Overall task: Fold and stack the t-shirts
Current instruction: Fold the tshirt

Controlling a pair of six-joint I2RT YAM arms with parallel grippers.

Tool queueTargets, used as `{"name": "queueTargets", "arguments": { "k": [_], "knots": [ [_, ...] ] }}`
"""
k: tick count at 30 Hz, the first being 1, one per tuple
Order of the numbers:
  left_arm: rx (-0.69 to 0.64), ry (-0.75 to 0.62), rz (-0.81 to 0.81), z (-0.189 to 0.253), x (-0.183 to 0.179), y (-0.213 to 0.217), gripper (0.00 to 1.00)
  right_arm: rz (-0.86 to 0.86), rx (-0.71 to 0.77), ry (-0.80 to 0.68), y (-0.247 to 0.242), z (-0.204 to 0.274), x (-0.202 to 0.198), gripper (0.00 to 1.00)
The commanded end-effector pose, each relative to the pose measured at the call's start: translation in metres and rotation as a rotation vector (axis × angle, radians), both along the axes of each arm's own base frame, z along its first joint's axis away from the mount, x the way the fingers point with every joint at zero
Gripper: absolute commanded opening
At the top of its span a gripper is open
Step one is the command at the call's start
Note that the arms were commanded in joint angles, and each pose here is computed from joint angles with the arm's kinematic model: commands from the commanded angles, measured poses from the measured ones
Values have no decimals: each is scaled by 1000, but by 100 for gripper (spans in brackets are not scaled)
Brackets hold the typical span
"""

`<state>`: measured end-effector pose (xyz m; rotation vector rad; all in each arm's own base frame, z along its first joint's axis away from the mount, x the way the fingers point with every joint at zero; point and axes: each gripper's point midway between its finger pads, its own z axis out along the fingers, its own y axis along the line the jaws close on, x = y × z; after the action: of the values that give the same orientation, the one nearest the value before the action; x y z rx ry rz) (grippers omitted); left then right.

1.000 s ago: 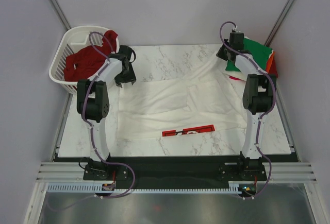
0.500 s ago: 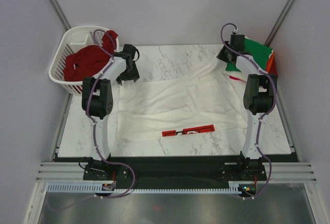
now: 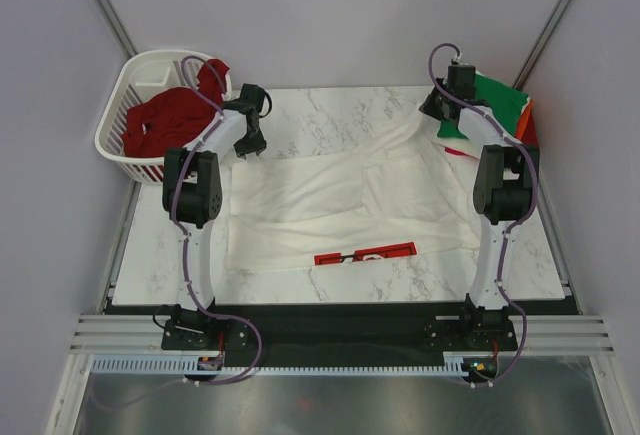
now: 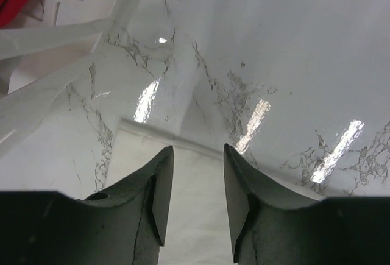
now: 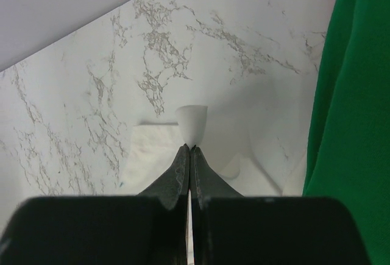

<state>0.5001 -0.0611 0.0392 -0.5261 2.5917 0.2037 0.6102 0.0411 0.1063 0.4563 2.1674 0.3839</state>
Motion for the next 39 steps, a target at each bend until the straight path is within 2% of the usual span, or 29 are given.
{"name": "queueTargets", "arguments": {
  "k": [1,6,13,17,21,22,28,39],
  "knots": [
    [-27,131,85,-35,-31,13,49,8,18,-91,2,42,3,0],
    [-164,159,113,-36,-47,-13,70,13,25,-100,4,48,2,0],
    [-187,-24,55,34,-21,-33,72,23,36,-118,6,58,1,0],
    [-192,-77,27,59,-24,-52,72,25,38,-130,6,66,-1,0],
    [-206,-30,77,42,-40,-52,71,9,23,-134,2,69,-3,0],
    [-218,-8,75,35,-44,-55,70,-36,12,-131,-18,70,-3,0],
    [-191,27,40,20,-53,-69,68,-85,18,-145,-49,78,-2,0],
    [-156,-35,19,30,-20,-65,69,-92,34,-147,-65,76,1,0]
  ]
}}
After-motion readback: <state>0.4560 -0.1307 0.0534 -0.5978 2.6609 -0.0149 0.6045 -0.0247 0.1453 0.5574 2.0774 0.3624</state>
